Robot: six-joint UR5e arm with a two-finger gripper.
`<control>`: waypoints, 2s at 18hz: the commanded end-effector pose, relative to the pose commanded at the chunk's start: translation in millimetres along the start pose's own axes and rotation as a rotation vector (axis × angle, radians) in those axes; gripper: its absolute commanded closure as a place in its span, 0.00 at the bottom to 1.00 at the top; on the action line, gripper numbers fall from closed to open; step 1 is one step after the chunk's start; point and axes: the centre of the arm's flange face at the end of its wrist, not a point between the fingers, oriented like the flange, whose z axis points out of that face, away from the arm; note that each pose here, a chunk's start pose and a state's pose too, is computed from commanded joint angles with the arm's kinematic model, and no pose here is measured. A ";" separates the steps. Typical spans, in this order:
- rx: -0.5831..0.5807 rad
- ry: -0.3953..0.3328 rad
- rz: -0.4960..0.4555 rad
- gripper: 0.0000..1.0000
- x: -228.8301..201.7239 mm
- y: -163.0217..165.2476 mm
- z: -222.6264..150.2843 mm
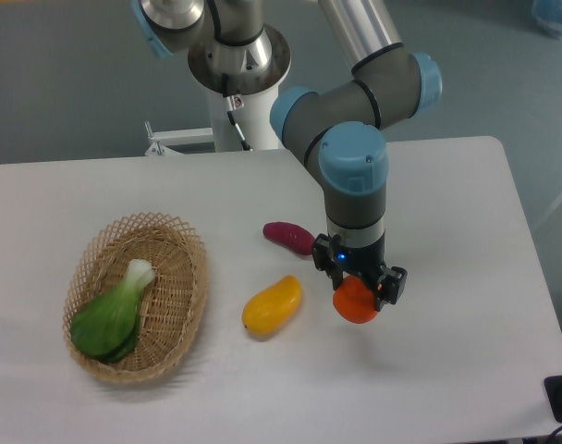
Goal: Place the orange on the table
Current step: 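Lower the held orange onto the table beside the yellow mango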
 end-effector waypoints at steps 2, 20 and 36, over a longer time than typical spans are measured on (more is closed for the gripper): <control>-0.003 0.000 0.000 0.42 -0.1 0.3 1.0; -0.118 0.008 -0.032 0.36 16.7 -11.9 58.6; -0.107 -0.057 -0.057 0.00 12.4 -28.0 46.6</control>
